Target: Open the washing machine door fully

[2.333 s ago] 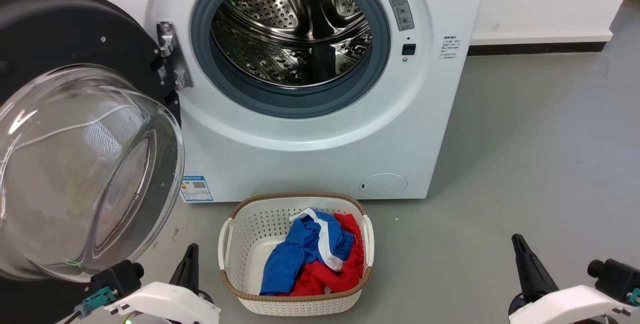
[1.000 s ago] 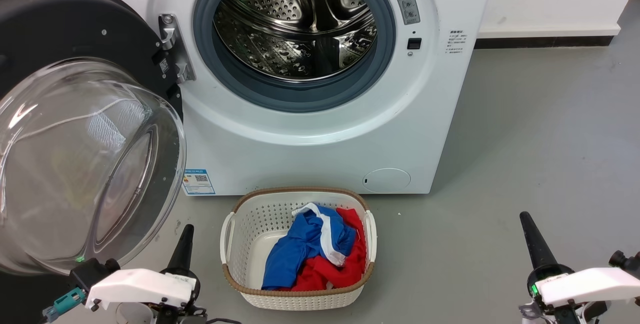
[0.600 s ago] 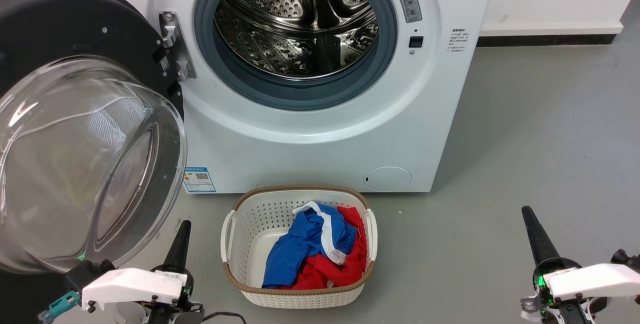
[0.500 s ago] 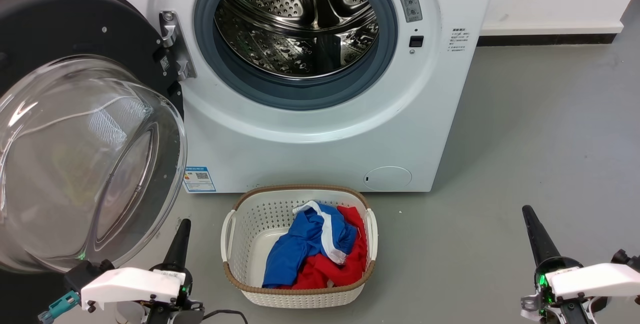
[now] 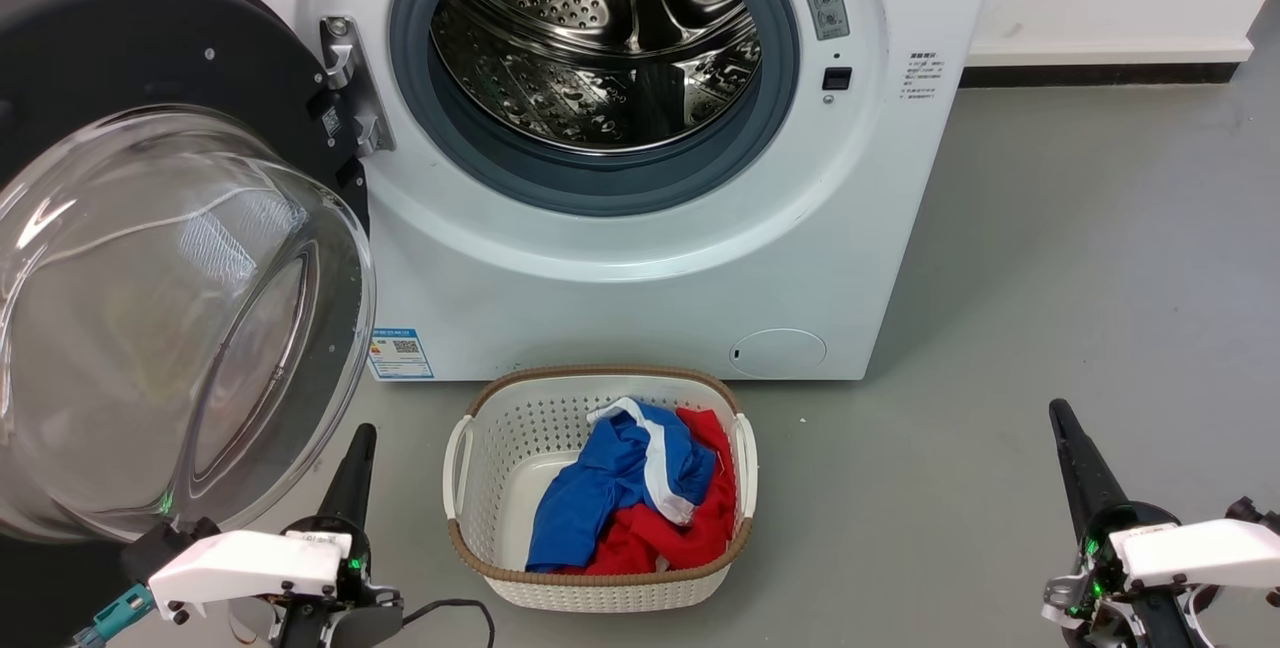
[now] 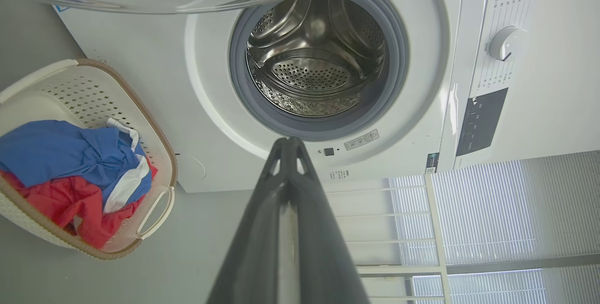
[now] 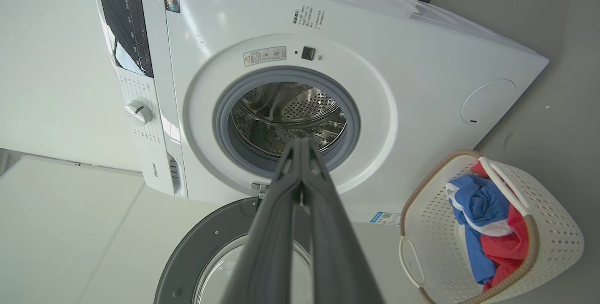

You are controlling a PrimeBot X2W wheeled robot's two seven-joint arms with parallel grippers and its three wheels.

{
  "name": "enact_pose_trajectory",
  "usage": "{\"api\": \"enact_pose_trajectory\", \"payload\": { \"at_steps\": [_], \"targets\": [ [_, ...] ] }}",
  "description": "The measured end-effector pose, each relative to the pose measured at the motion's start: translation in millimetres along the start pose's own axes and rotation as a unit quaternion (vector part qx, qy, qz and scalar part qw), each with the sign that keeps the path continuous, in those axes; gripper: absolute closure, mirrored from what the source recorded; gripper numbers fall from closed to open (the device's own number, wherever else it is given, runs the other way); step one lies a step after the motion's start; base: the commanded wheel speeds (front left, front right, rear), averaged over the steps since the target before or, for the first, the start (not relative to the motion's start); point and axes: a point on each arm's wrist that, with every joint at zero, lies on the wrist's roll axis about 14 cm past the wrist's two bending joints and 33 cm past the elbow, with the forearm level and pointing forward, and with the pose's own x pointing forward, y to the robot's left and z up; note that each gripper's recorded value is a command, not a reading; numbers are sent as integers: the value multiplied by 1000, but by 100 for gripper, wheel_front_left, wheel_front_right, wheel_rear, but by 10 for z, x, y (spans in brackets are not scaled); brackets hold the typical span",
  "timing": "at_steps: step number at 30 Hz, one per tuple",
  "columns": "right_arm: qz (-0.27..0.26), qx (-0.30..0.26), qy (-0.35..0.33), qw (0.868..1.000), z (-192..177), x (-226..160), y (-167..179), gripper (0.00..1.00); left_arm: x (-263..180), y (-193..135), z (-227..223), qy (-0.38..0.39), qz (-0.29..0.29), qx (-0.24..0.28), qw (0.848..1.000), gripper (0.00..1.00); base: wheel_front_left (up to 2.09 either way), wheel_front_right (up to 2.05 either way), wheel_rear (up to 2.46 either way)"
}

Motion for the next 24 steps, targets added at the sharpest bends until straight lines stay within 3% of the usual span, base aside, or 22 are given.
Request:
{"api": "enact_pose_trajectory", "payload": {
  "at_steps": [24],
  "targets": [
    [11,92,-3,996,22,93,52,100,28,-78,97,-17,-28,-87,996,100,0,0,0]
  ]
}}
